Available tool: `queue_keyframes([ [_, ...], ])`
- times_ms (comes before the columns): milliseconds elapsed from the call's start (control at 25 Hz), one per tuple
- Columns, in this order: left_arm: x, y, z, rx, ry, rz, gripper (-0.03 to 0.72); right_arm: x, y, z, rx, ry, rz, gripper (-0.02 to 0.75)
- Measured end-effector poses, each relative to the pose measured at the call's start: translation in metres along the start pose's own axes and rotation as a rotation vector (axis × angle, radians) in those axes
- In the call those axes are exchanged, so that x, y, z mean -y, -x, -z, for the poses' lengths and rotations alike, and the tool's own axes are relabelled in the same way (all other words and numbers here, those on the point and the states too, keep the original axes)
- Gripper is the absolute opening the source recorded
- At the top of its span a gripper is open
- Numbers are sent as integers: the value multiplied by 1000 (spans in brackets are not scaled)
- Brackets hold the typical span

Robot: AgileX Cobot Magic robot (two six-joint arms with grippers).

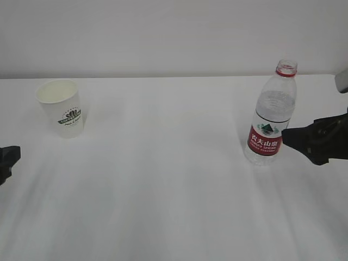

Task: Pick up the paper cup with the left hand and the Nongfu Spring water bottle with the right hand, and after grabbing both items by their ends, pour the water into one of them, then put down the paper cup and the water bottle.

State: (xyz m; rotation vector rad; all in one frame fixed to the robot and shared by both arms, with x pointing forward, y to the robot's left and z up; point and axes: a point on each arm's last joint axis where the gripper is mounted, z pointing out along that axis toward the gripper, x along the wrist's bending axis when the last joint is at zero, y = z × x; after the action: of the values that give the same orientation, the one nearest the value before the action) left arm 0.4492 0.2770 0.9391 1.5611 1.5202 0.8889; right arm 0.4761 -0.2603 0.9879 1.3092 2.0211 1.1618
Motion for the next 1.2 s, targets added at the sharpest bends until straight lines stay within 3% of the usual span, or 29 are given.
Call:
queue_keyframes([
  [600, 41, 3, 35, 92, 134, -6, 576, 0, 0, 0, -2, 1, -2, 590],
  [880, 40, 11, 37, 178, 144, -37, 576, 0, 0, 0, -3, 1, -2, 590],
  [1200, 35, 13, 37, 198, 214, -32, 576, 0, 0, 0, -3, 1, -2, 590],
])
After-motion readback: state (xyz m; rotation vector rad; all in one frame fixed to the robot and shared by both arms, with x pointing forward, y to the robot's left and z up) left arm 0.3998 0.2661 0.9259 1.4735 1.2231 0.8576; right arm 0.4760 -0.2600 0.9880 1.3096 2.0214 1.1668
